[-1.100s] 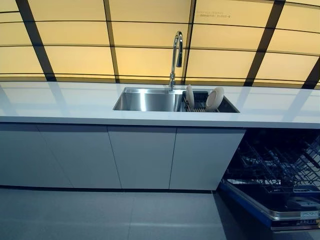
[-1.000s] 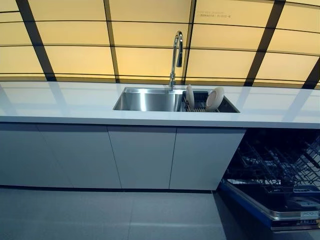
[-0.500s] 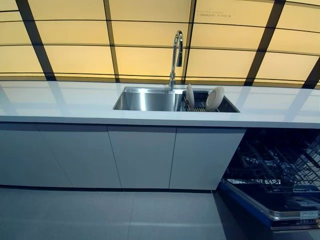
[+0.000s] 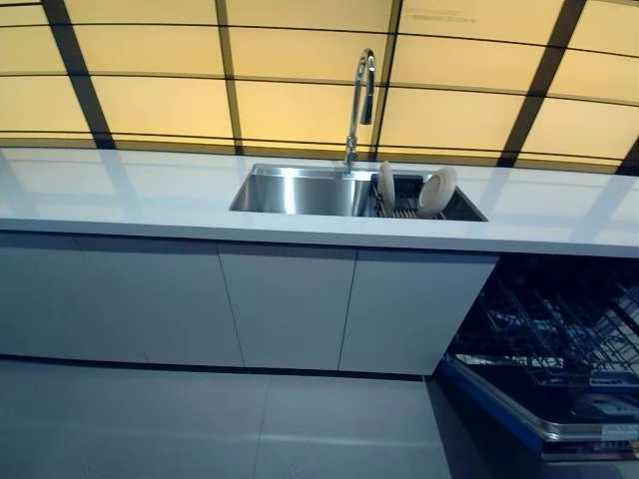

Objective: Take plates into dishwasher

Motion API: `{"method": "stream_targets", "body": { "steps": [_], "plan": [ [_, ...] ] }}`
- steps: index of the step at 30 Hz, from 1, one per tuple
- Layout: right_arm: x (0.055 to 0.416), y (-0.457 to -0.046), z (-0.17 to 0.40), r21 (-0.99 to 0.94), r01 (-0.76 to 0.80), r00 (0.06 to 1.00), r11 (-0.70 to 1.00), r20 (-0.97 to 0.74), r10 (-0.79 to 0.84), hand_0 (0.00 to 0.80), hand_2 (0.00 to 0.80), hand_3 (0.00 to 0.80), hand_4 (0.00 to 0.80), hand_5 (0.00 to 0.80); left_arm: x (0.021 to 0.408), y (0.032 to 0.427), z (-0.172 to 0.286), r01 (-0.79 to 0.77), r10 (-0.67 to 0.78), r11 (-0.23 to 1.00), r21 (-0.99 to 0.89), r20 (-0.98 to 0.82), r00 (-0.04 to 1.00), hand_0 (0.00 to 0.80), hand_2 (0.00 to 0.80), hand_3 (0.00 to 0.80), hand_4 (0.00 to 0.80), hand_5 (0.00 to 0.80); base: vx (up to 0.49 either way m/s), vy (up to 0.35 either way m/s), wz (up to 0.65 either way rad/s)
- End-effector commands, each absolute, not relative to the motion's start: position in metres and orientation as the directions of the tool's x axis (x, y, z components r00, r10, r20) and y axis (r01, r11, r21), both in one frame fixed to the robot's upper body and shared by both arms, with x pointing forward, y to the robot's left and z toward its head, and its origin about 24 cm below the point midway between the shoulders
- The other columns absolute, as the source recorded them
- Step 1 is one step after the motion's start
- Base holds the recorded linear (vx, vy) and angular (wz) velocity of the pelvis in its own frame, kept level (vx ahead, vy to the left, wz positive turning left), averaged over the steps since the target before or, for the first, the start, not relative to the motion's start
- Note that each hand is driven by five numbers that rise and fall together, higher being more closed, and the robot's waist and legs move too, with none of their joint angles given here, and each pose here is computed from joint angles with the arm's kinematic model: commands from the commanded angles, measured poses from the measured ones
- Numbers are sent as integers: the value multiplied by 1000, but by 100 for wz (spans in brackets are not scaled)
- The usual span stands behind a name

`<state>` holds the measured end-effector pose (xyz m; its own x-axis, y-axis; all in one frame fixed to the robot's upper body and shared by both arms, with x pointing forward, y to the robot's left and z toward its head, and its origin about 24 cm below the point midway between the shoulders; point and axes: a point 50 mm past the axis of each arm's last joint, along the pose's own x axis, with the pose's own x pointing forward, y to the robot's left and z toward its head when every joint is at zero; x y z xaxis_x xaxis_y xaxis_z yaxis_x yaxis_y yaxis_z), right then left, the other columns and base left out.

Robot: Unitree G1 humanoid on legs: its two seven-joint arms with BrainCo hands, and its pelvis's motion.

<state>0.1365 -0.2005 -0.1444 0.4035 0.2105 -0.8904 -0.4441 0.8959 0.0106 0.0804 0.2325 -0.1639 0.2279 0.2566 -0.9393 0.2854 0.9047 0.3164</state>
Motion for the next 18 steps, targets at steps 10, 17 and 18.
{"method": "stream_targets", "body": {
  "steps": [10, 17, 18],
  "plan": [
    [294, -206, 75, -298, -580, 811, 758, -131, 570, 0, 0, 0, 0, 0, 84, 262, -156, 410, 326, 820, 399, -915, 238, 0, 0, 0, 0, 0, 20, -64, 0],
    [349, -216, 189, -176, -587, 778, 791, 147, 610, 0, 0, 0, 0, 0, 89, 270, -152, 447, 355, 785, 428, -903, 241, 0, 0, 0, 0, 0, 91, -100, 2],
    [352, -218, 195, -147, -598, 772, 788, 161, 615, 0, 0, 0, 0, 0, 88, 272, -152, 435, 361, 792, 429, -903, 233, 0, 0, 0, 0, 0, 68, -87, 10]
  ]
}}
